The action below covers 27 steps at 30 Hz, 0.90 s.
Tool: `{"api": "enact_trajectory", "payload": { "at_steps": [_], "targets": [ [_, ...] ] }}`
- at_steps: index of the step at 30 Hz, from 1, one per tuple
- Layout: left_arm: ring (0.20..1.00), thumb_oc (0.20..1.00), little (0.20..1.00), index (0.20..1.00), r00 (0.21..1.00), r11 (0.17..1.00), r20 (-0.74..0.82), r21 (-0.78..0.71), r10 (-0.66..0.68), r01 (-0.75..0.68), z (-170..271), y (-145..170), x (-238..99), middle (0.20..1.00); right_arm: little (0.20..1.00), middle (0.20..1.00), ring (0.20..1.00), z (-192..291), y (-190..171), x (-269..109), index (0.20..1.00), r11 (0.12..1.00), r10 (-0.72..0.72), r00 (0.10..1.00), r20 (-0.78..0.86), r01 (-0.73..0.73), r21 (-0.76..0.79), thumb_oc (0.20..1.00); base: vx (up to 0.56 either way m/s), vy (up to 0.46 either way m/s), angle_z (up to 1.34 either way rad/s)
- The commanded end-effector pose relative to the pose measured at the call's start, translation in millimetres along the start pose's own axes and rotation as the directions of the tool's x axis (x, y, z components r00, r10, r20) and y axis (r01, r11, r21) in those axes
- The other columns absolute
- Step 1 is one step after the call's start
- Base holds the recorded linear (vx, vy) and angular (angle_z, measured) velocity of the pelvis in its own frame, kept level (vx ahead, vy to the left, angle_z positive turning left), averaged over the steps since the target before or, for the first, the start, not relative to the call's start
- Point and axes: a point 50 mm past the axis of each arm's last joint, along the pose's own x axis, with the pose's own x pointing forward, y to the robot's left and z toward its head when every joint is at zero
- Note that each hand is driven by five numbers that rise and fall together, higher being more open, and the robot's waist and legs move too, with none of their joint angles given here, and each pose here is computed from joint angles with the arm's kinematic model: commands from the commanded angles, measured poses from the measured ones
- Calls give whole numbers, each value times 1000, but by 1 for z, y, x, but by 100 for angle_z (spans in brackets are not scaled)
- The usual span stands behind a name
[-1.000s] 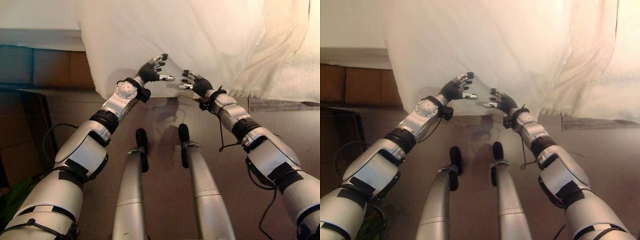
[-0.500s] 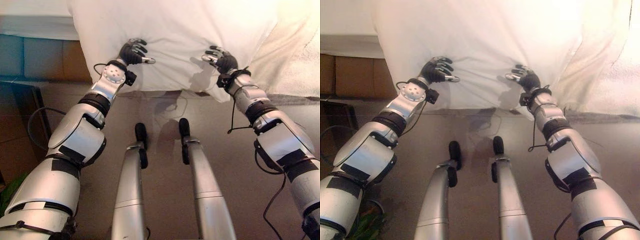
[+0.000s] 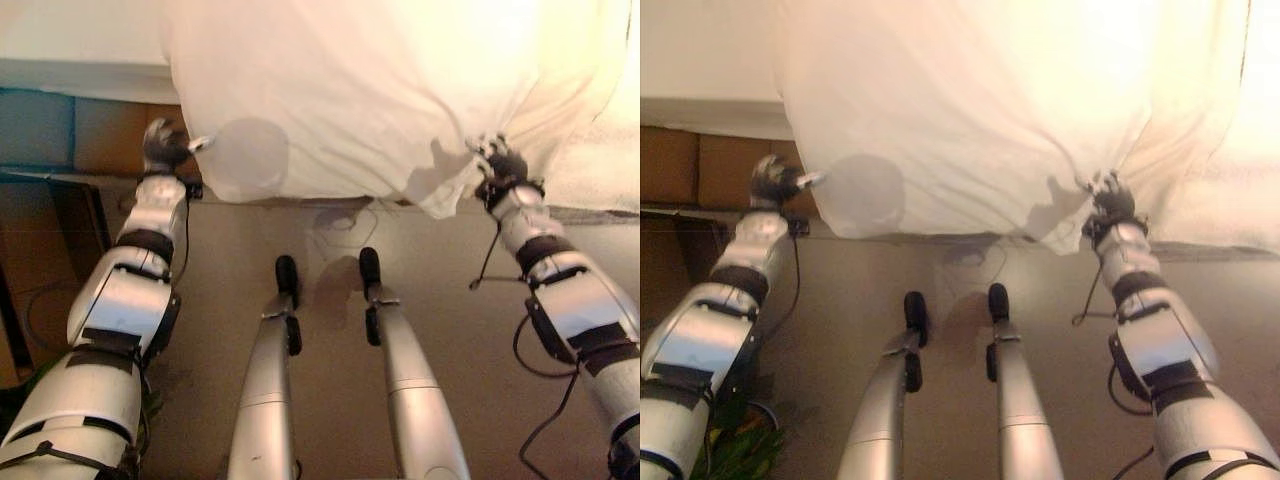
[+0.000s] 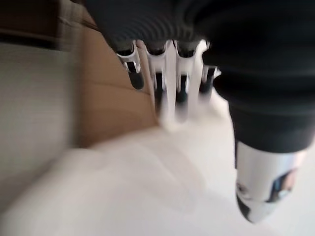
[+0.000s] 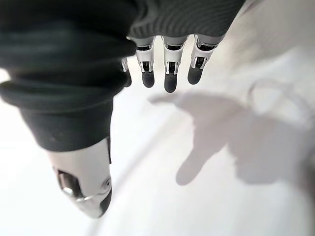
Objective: Make the bed
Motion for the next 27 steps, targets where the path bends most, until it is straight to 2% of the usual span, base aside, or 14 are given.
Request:
{"api": "enact_trajectory", "payload": {
  "at_steps": [1,3,4,6,7,10,11,13,14,16,17,22,24,27],
  "targets": [
    [1000,1000,1000,1000,999,1000,-24,-4,21,-22,-20,2,-4,1000,1000,1000,1000,-13,-34,-5,1000,997,-80,997,-6,80,-13,1000,49,-35,7],
    [1000,1000,1000,1000,997,999,-69,32,-28,31,-50,-6,-15,1000,1000,1000,1000,-47,-48,-15,1000,991,-117,990,-79,121,55,1000,84,-32,10],
    [1000,1000,1000,1000,989,993,-110,51,-103,109,-80,-18,-29,1000,1000,1000,1000,-87,-62,-30,1000,983,-135,976,-169,153,100,1000,140,-30,12],
    [1000,1000,1000,1000,979,985,-131,55,-153,161,-95,-27,-39,1000,1000,1000,1000,-108,-70,-40,1000,981,-143,965,-222,168,98,1000,114,-30,9],
    [1000,1000,1000,1000,956,968,-180,47,-233,245,-124,-38,-59,1000,1000,1000,1000,-142,-80,-60,1000,972,-158,940,-303,201,118,1000,75,-25,4],
    [1000,1000,1000,1000,932,945,-238,113,-273,306,-148,-43,-75,1000,1000,1000,1000,-165,-85,-76,1000,971,-163,917,-363,215,107,1000,111,7,6],
    [1000,1000,1000,1000,896,920,-309,128,-318,370,-172,-52,-95,1000,1000,1000,1000,-189,-89,-94,1000,957,-170,888,-428,252,143,1000,48,19,2],
    [1000,1000,1000,1000,880,919,-350,112,-320,379,-184,-54,-105,1000,1000,1000,1000,-202,-90,-105,1000,947,-171,871,-461,274,166,1000,70,22,1],
    [1000,1000,1000,1000,827,892,-435,106,-356,439,-207,-61,-128,1000,1000,1000,1000,-224,-95,-126,1000,936,-192,826,-531,317,155,1000,64,23,5],
    [1000,1000,1000,1000,781,896,-518,59,-349,439,-229,-60,-149,1000,1000,1000,1000,-242,-101,-146,1000,936,-201,778,-596,331,117,1000,78,27,11],
    [1000,1000,1000,1000,728,857,-565,70,-389,511,-242,-64,-166,1000,1000,1000,1000,-249,-104,-156,1000,948,-204,752,-626,312,66,1000,79,28,11],
    [1000,1000,1000,1000,630,835,-666,20,-399,549,-271,-61,-206,1000,1000,1000,1000,-272,-110,-187,1000,980,-184,678,-712,184,-78,1000,82,62,-4],
    [1000,1000,1000,1000,543,758,-723,41,-427,651,-285,-60,-230,1000,1000,1000,1000,-279,-116,-200,1000,980,-184,639,-747,62,-189,1000,61,66,-6],
    [1000,1000,1000,1000,490,708,-749,39,-446,705,-291,-58,-241,1000,1000,1000,1000,-285,-115,-209,1000,967,-163,607,-778,-56,-247,1000,14,35,-10]
  ]
}}
